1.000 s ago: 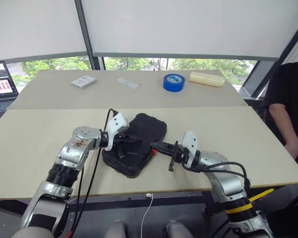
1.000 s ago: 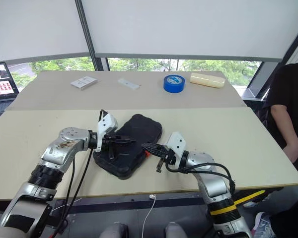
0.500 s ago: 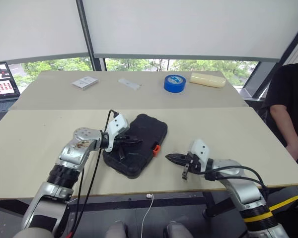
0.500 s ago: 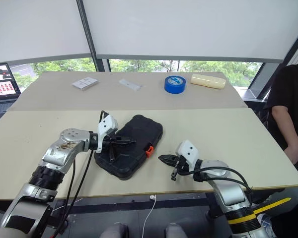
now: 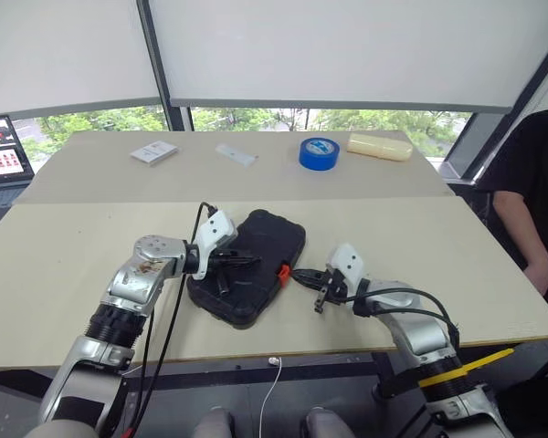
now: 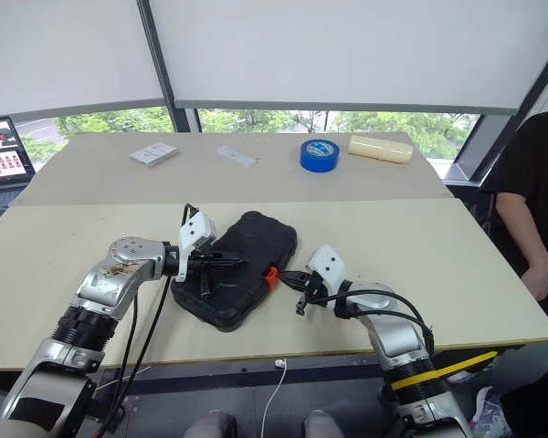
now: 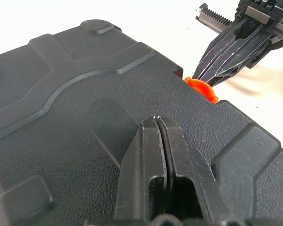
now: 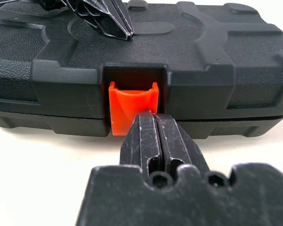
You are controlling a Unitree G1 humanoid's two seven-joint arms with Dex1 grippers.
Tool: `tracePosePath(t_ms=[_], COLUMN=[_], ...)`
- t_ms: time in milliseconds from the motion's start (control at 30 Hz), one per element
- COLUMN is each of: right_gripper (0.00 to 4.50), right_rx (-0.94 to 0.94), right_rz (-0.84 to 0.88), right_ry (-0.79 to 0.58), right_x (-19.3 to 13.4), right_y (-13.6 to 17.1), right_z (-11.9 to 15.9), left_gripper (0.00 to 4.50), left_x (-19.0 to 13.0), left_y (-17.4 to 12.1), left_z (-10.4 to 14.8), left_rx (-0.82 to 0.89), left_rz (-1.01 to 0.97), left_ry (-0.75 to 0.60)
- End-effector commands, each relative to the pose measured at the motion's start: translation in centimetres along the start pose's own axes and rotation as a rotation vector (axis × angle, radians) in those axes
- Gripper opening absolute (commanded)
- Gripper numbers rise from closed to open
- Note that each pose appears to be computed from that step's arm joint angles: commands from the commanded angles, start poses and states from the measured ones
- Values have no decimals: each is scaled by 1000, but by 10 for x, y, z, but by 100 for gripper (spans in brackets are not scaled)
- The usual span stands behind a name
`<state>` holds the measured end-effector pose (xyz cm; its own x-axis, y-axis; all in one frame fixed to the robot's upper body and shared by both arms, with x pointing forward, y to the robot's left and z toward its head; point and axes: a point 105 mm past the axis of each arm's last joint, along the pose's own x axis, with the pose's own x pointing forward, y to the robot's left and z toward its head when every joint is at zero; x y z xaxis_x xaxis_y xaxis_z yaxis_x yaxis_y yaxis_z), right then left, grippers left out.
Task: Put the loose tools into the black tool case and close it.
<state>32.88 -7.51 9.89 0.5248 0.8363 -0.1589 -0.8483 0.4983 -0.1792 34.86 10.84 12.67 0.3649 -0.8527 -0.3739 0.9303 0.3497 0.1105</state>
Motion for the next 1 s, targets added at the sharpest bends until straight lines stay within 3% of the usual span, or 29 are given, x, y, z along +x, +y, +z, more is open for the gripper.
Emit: tracePosePath(t_ms=[33,100,200,233,267,367,433,500,533,633,800,1000], right_gripper=[0,0,0,58,72,185,243,326,349,449,449,449], right_rx=[-44,-50,-48,-62,-80,-135,-193,-237,-251,-281,-329,-349], right_rz=[20,13,22,28,35,37,29,25,38,27,29,38], right_ry=[-35,-51,-91,-95,-92,-91,-82,-65,-57,-40,-3,18], right_x=[-3,-14,-36,-44,-53,-74,-90,-101,-109,-125,-130,-132], right_y=[2,1,2,3,4,3,0,-4,-5,-15,-27,-30], right_z=[12,16,25,27,28,32,33,30,28,22,18,10], left_gripper=[10,10,77,113,153,274,335,425,448,450,450,450], left_x=[6,0,-25,-35,-49,-85,-115,-138,-156,-189,-213,-206], left_y=[-9,-7,-2,-1,0,6,10,10,14,5,-20,-26], left_z=[-35,-23,-7,-2,2,1,-8,-22,-37,-75,-110,-107], left_rx=[-89,-61,-5,15,35,57,54,52,75,78,-16,-11], left_rz=[-25,-18,23,40,63,150,238,299,402,552,609,606], left_ry=[82,-12,-155,-200,-233,-249,-210,-148,-76,40,98,71])
